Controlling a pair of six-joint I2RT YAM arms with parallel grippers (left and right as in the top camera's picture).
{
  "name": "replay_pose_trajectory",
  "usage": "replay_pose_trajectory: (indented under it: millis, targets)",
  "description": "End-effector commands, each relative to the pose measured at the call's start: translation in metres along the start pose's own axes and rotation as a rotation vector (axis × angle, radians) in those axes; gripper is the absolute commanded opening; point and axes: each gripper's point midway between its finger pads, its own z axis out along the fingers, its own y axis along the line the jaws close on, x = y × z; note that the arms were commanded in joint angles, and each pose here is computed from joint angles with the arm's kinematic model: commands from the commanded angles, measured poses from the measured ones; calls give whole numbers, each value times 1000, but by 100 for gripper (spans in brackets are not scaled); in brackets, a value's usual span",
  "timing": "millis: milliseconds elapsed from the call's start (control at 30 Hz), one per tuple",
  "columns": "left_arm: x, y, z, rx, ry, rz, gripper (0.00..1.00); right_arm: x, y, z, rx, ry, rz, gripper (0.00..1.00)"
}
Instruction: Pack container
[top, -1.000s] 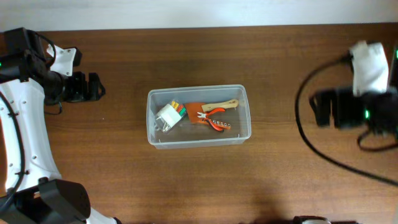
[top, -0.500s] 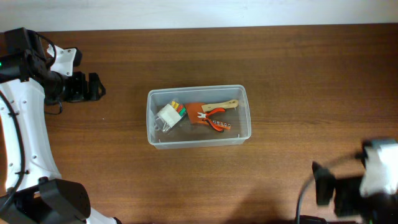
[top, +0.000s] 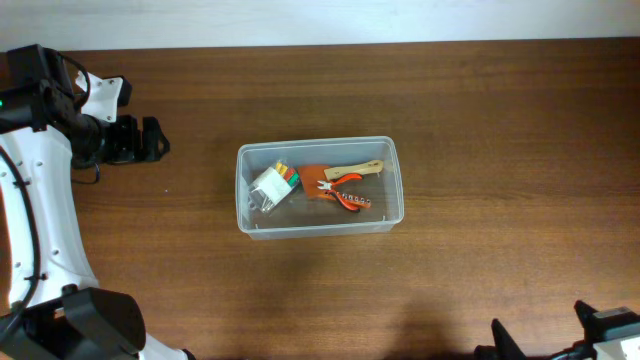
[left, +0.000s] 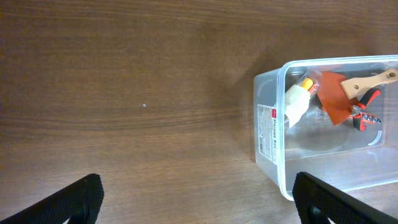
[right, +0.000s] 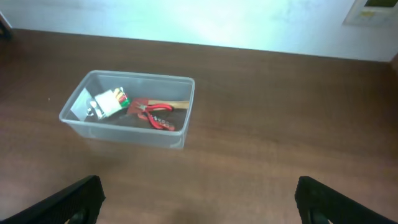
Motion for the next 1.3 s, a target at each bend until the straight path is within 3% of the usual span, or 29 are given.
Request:
replay_pose_trajectory:
  millis: [0, 233, 600, 767, 1033, 1267]
  targets:
    - [-5, -1, -3, 10, -17, -10, 99, -8, 2, 0, -8, -37, -3, 99]
    - [-5, -1, -3, 10, -17, -10, 99, -51, -1, -6, 4, -213, -63, 99]
    - [-5, -1, -3, 10, -17, -10, 99, -79, 1, 1, -32, -328, -74, 99]
    - [-5, -1, -3, 10, -17, -10, 99, -89, -1, 11, -33, -470, -112, 99]
    - [-5, -1, -3, 10, -17, -10, 99, -83, -8, 33, -15, -759, -199, 99]
    - [-5, -1, -3, 10, -17, -10, 99, -67, -23, 68, 40, -873, -182, 99]
